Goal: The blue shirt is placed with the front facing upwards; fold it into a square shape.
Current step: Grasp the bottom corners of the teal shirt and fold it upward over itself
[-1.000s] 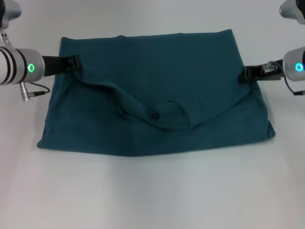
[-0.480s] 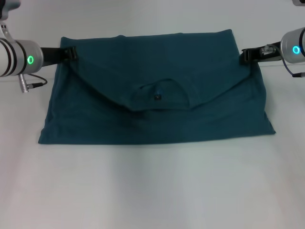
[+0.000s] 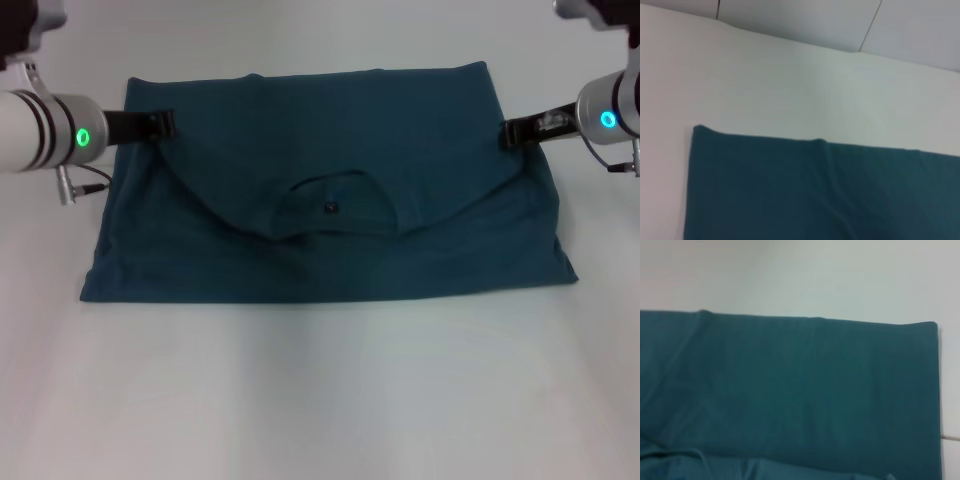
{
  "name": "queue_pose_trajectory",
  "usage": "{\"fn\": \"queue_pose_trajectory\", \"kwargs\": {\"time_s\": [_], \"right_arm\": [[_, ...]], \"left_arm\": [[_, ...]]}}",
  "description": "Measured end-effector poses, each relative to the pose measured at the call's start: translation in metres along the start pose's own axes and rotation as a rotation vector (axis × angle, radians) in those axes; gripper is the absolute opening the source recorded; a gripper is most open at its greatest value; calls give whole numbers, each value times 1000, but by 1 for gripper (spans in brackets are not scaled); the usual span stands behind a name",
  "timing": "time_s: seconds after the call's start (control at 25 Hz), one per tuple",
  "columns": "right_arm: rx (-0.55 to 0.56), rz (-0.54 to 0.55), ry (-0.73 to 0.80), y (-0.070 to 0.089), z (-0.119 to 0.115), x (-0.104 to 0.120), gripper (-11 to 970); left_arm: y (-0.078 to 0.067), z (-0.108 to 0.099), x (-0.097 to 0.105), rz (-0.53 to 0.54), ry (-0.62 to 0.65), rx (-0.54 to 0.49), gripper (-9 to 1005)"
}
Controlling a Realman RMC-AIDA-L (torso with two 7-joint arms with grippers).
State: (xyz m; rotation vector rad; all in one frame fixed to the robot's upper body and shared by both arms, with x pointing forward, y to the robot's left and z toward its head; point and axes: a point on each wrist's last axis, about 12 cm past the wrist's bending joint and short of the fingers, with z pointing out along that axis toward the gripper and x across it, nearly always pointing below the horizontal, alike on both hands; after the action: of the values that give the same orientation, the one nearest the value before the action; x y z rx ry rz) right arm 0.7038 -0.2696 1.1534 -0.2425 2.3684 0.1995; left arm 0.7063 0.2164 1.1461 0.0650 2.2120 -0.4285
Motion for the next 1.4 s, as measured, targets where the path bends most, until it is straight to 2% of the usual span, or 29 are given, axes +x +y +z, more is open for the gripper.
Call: {"fn": "queue_pose_trajectory", "kwargs": {"time_s": [0.32,0.56,0.8,1.12,1.32,1.4], "right_arm": [[49,-92,7,6,5,0,46],[63,-99,-10,5,4,-5,244],[69,-66,-14,1,1,-8,483],[51,-42,10,-4,-6,-9,725],[-30,-1,-2,-5,-17,-4,904],[-103,32,-19,-6,-23,3,903]], "left_arm": [[-8,4,10,25,18,2,39],[-6,4,11,-10,22,2,54],[4,1,17,-82,30,-15,232],[24,-10,23,-170,18,-36,654],[36,-25,23,-233,3,-13,654],[41,-32,23,-261,-17,2,653]]}}
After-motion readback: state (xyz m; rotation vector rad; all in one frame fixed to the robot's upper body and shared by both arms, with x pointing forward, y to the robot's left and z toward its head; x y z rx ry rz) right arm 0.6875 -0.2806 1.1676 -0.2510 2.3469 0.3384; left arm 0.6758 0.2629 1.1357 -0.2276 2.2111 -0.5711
